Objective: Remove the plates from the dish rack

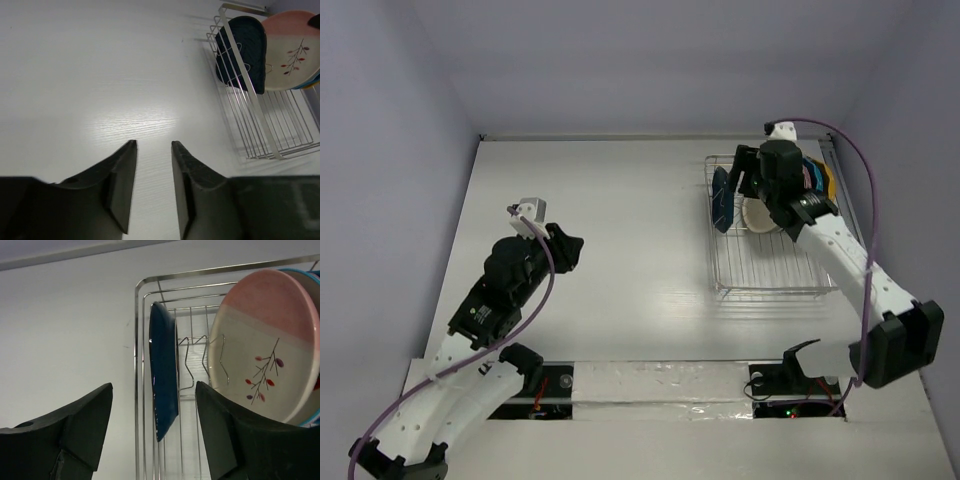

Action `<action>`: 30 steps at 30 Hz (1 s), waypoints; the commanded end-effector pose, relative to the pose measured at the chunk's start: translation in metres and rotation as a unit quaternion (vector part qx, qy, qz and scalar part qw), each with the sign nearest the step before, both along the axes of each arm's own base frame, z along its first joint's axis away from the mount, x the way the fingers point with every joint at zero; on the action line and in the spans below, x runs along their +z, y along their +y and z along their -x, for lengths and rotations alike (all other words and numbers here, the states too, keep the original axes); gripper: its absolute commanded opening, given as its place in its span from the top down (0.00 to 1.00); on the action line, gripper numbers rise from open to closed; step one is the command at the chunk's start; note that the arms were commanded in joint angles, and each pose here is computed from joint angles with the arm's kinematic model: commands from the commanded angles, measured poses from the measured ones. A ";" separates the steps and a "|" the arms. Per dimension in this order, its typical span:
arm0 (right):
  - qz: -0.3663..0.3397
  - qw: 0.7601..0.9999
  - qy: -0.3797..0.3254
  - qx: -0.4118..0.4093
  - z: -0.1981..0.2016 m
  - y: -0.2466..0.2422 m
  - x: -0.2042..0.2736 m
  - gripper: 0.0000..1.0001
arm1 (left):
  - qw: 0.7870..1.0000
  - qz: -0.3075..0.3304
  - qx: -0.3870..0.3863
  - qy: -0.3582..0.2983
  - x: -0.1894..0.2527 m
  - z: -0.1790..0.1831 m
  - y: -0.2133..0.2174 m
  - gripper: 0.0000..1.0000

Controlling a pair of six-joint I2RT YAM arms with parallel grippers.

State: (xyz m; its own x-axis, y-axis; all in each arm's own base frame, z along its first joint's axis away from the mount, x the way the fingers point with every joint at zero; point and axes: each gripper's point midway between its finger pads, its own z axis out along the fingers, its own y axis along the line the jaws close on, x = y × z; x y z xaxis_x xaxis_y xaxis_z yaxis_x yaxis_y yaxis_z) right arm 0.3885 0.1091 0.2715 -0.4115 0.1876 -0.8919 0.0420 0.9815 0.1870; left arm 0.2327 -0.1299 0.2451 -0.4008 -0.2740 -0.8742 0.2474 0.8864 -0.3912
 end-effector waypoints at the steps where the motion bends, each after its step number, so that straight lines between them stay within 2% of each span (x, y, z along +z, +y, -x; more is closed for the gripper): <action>1: 0.053 0.998 0.019 -0.024 -0.026 -0.007 -0.001 0.28 | 1.000 0.013 0.009 -0.018 0.010 -0.001 0.002 0.68; 4: 0.066 0.997 0.041 -0.021 -0.042 -0.001 -0.016 0.29 | 0.999 0.017 0.013 -0.026 0.013 0.000 0.004 0.63; 12: 0.127 0.985 0.111 -0.027 -0.077 0.010 -0.074 0.37 | 0.999 0.027 0.019 -0.042 0.022 0.003 0.009 0.62; 17: 0.176 0.973 0.135 -0.063 -0.087 0.004 -0.095 0.48 | 0.998 0.032 0.013 -0.049 0.025 0.005 0.009 0.60; 22: 0.230 0.959 0.140 -0.093 -0.088 0.002 -0.096 0.62 | 0.998 0.035 0.008 -0.056 0.028 0.006 0.009 0.60; 23: 0.250 0.953 0.136 -0.100 -0.086 0.006 -0.096 0.71 | 0.998 0.033 0.005 -0.056 0.028 0.006 0.008 0.60; 25: 0.272 0.947 0.134 -0.105 -0.085 0.008 -0.093 0.77 | 0.998 0.035 0.004 -0.057 0.029 0.006 0.009 0.60; 26: 0.288 0.941 0.129 -0.119 -0.084 0.007 -0.091 0.87 | 0.998 0.035 0.002 -0.059 0.029 0.007 0.009 0.60; 30: 0.331 0.927 0.114 -0.134 -0.080 0.015 -0.077 0.98 | 0.997 0.041 0.002 -0.071 0.035 0.009 0.011 0.60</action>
State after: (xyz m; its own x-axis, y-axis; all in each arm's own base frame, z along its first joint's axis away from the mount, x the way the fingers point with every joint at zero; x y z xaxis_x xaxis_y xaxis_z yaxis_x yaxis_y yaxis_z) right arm 0.4666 0.1141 0.1547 -0.6954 -0.2375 -0.6783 0.1722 0.8612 -0.4781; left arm 0.2240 -0.1173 0.2689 -0.3168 -0.3393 -0.8857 0.2634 0.8656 -0.4258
